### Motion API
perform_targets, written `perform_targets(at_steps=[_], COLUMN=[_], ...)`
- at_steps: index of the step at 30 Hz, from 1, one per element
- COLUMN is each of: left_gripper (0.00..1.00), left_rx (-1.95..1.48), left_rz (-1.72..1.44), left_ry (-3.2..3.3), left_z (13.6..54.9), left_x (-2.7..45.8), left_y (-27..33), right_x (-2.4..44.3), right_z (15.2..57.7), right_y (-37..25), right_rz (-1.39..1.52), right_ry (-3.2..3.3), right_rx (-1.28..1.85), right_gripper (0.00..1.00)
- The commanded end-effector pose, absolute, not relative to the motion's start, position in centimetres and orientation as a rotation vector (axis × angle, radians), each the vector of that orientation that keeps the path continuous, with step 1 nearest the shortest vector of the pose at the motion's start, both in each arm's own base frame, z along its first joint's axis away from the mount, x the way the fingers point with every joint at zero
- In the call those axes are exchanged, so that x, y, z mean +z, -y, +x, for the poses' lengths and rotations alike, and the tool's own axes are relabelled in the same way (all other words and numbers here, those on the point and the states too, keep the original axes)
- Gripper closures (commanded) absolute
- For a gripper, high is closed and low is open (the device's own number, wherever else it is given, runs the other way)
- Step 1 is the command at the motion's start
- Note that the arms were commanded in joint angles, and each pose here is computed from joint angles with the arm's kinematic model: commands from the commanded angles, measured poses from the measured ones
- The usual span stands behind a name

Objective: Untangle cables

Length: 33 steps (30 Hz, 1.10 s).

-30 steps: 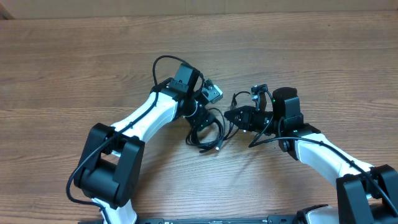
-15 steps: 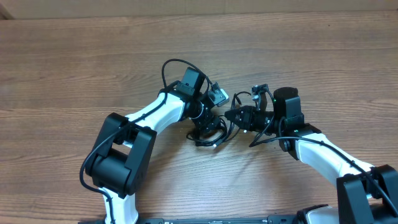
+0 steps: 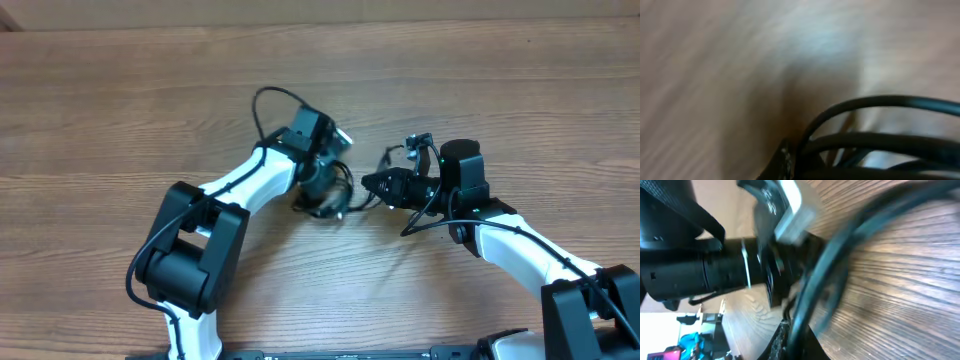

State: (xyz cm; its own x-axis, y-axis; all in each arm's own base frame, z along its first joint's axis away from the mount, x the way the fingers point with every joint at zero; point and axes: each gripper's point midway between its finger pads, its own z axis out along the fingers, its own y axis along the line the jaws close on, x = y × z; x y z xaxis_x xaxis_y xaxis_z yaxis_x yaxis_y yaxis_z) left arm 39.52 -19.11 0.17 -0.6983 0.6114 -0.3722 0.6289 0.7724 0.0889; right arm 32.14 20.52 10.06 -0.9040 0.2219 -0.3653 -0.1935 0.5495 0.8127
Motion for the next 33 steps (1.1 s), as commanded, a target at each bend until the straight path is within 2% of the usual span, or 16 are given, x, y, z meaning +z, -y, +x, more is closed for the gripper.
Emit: perform_targets(at_steps=[1, 6, 9, 12, 16, 19, 21, 24, 27, 30, 33], left_gripper=[0.96, 0.96, 0.96, 0.96, 0.96, 0.96, 0.95, 0.75, 0.46, 0.35, 0.32], left_rx=[0.437, 0.422, 0.301, 0.135, -0.305, -0.737, -0.910, -0.953, -0.956, -0.952, -0.959], left_rz=[0.147, -0.613, -0.892, -1.024, -1.153, -0.922, -0.754, -0.705, -0.625, -0.570, -0.531], left_ry=[-2.705, -2.746, -2.805, -2.871, -2.929, -2.935, -2.907, -2.912, -2.955, -2.990, -2.992], left_z=[41.2, 38.1, 36.3, 35.5, 35.7, 37.2, 37.8, 37.6, 36.7, 36.0, 35.8], left_x=[-0.1, -0.6, -1.6, -2.1, -1.9, -0.3, 0.8, 1.0, 1.0, 0.9, 1.7], left_y=[8.3, 3.0, 2.0, 1.7, 3.7, 6.3, 7.4, 7.8, 8.8, 9.9, 10.7], right_x=[11.3, 9.5, 7.4, 5.1, 3.0, 2.6, 2.7, 2.8, 2.8, 2.9, 2.9], right_z=[33.5, 33.7, 33.4, 32.7, 31.5, 31.2, 31.3, 31.2, 31.1, 31.0, 30.9], right_y=[-19.9, -18.6, -16.9, -14.5, -11.3, -10.2, -10.2, -10.5, -10.8, -10.9, -11.1], right_rz=[0.075, 0.196, 0.301, 0.467, 0.672, 0.724, 0.729, 0.721, 0.716, 0.713, 0.707], right_ry=[-2.323, -2.390, -2.469, -2.554, -2.621, -2.633, -2.632, -2.637, -2.643, -2.645, -2.648], right_rx=[1.261, 1.153, 1.017, 0.861, 0.694, 0.665, 0.676, 0.705, 0.727, 0.736, 0.754], right_gripper=[0.96, 0.96, 0.96, 0.96, 0.96, 0.96, 0.90, 0.82, 0.78, 0.65, 0.53])
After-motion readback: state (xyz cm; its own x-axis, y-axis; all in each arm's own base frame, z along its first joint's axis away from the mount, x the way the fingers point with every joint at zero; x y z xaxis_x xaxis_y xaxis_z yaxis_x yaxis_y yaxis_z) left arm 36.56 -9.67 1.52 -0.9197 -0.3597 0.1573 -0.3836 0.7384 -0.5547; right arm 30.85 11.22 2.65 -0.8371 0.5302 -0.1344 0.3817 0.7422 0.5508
